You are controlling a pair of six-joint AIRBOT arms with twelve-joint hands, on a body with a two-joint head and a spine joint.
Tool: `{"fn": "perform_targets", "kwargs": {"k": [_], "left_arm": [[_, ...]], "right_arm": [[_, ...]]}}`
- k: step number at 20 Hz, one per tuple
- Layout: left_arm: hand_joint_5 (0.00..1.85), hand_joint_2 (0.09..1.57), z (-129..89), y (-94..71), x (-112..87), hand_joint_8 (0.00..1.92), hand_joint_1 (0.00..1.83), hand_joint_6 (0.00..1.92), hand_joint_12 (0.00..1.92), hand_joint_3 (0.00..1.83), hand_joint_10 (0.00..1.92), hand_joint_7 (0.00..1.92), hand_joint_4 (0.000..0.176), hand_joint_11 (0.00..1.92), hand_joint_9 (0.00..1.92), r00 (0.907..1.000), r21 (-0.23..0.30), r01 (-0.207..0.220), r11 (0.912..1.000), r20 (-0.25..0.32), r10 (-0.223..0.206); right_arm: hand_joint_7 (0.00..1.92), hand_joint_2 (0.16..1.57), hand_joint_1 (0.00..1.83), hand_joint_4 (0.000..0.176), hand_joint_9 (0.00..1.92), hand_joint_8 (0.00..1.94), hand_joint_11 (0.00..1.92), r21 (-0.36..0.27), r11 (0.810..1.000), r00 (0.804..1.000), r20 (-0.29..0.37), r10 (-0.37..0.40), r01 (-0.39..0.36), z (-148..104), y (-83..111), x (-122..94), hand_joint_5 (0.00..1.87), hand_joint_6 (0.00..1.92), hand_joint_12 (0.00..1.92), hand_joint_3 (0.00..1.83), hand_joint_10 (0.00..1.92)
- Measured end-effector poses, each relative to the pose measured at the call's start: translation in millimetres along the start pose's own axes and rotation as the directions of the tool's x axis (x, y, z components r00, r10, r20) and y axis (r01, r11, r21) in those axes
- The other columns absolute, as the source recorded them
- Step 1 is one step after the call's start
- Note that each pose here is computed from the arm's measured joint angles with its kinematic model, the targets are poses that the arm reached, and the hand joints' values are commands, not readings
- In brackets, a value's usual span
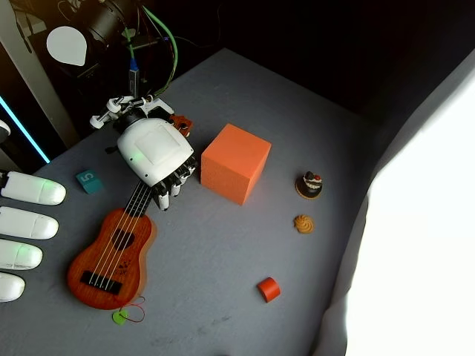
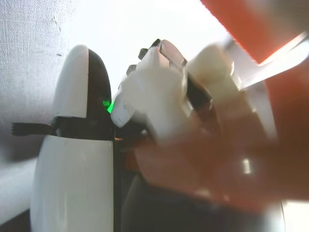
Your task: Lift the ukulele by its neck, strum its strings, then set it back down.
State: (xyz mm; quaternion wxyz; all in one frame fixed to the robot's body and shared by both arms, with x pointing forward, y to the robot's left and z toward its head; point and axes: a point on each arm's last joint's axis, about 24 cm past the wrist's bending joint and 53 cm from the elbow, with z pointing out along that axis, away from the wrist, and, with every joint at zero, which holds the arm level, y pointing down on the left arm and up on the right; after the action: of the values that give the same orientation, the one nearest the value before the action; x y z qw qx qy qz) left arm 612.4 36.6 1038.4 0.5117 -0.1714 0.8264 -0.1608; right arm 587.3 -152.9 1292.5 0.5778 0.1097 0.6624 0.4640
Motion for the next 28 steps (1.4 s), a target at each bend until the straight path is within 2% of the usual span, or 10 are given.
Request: {"fn": "perform_targets", "kwargs": {"k": [2, 4, 7, 10, 11, 12, 15, 18, 24, 28], "left_arm": [[0.84, 1.22, 0, -0.3, 9.2, 1.92, 1.46, 1.92, 1.92, 0.01, 1.92, 1.15, 0.000, 1.34, 1.31, 0.9999, 0.002, 0.006, 1.0000, -0.015, -0.006], [0.51, 1.04, 0, 0.2, 16.3, 1.68, 1.16, 1.75, 1.92, 0.59, 1.92, 0.81, 0.000, 1.14, 1.07, 0.9996, 0.007, -0.001, 1.0000, -0.028, 0.001], [0.51, 1.31, 3, 4.9, 18.8, 1.74, 1.03, 1.66, 1.92, 0.10, 1.88, 0.60, 0.000, 0.71, 0.66, 0.9995, 0.002, -0.009, 1.0000, -0.030, 0.009], [0.51, 1.37, 4, 7.2, 24.7, 1.41, 0.75, 1.68, 1.74, 0.01, 1.57, 0.34, 0.162, 0.41, 0.45, 0.9993, 0.002, -0.004, 1.0000, -0.038, 0.004], [0.36, 1.25, 4, 7.7, 26.7, 1.16, 0.76, 1.26, 1.63, 0.00, 1.43, 0.37, 0.018, 0.34, 0.41, 0.9990, 0.004, -0.007, 1.0000, -0.043, 0.007], [0.35, 1.19, 4, 7.3, 26.3, 0.92, 0.76, 0.96, 1.52, 0.00, 1.30, 0.41, 0.000, 0.32, 0.42, 0.9991, 0.006, -0.006, 1.0000, -0.042, 0.006], [0.38, 1.11, 4, 0.2, 20.7, 0.15, 0.72, 0.19, 1.20, 0.00, 0.66, 0.48, 0.038, 0.26, 0.49, 0.9996, 0.036, -0.020, 0.9992, -0.018, 0.021], [0.21, 1.07, 3, -0.2, 21.8, 0.00, 0.60, 0.00, 1.10, 0.00, 0.14, 0.34, 0.061, 0.13, 0.49, 0.9995, 0.037, -0.026, 0.9990, -0.019, 0.027], [0.02, 1.01, 11, -13.5, 19.0, 0.00, 0.51, 0.00, 1.00, 0.00, 0.01, 0.12, 0.099, 0.01, 0.25, 0.9936, 0.117, -0.086, 0.9894, -0.063, 0.094], [0.00, 0.91, 11, -50.8, -3.4, 0.00, 0.16, 0.00, 0.08, 0.00, 0.00, 0.00, 0.112, 0.00, 0.00, 0.9878, 0.237, -0.133, 0.9622, -0.047, 0.148]], "right_arm": [[0.08, 1.33, 0.00, 0.000, 0.06, 0.00, 0.01, 0.000, 1.000, 1.000, 0.000, -0.001, 0.001, 0, 0.1, 0, 0.03, 0.00, 0.00, 0.00, 0.00], [0.09, 1.33, 0.00, 0.000, 0.08, 0.00, 0.02, -0.001, 1.000, 1.000, -0.001, -0.002, 0.002, 0, 0.4, 0, 0.03, 0.00, 0.01, 0.00, 0.01], [0.08, 1.33, 0.00, 0.000, 0.08, 0.00, 0.02, -0.002, 1.000, 1.000, -0.003, -0.003, 0.003, 0, 0.5, 1, 0.04, 0.01, 0.02, 0.00, 0.01], [0.09, 1.33, 0.01, 0.000, 0.09, 0.00, 0.00, -0.002, 1.000, 1.000, -0.003, -0.003, 0.003, 0, 0.7, 1, 0.03, 0.00, 0.14, 0.00, 0.01], [0.10, 1.33, 0.00, 0.000, 0.10, 0.01, 0.00, -0.003, 1.000, 1.000, -0.004, -0.003, 0.003, 0, 0.8, 1, 0.05, 0.01, 0.16, 0.00, 0.01], [0.11, 1.32, 0.02, 0.000, 0.10, 0.01, 0.00, -0.002, 1.000, 1.000, -0.004, -0.003, 0.003, 0, 0.6, 1, 0.06, 0.01, 0.21, 0.00, 0.01], [0.09, 1.33, 0.00, 0.000, 0.10, 0.00, 0.00, -0.002, 1.000, 1.000, -0.005, -0.003, 0.003, 0, 0.6, 2, 0.03, 0.00, 0.18, 0.00, 0.01], [0.08, 1.33, 0.00, 0.000, 0.07, 0.00, 0.00, -0.003, 1.000, 1.000, -0.006, -0.004, 0.004, 0, 0.8, 2, 0.03, 0.00, 0.09, 0.00, 0.00], [0.07, 1.33, 0.00, 0.000, 0.07, 0.00, 0.00, 0.000, 1.000, 1.000, -0.013, -0.006, 0.006, 0, -0.1, 4, 0.01, 0.00, 0.01, 0.00, 0.00], [0.06, 1.31, 0.00, 0.000, 0.04, 0.00, 0.03, -0.002, 1.000, 1.000, -0.015, -0.009, 0.009, 0, 0.2, 5, 0.03, 0.01, 0.01, 0.00, 0.00]]}}
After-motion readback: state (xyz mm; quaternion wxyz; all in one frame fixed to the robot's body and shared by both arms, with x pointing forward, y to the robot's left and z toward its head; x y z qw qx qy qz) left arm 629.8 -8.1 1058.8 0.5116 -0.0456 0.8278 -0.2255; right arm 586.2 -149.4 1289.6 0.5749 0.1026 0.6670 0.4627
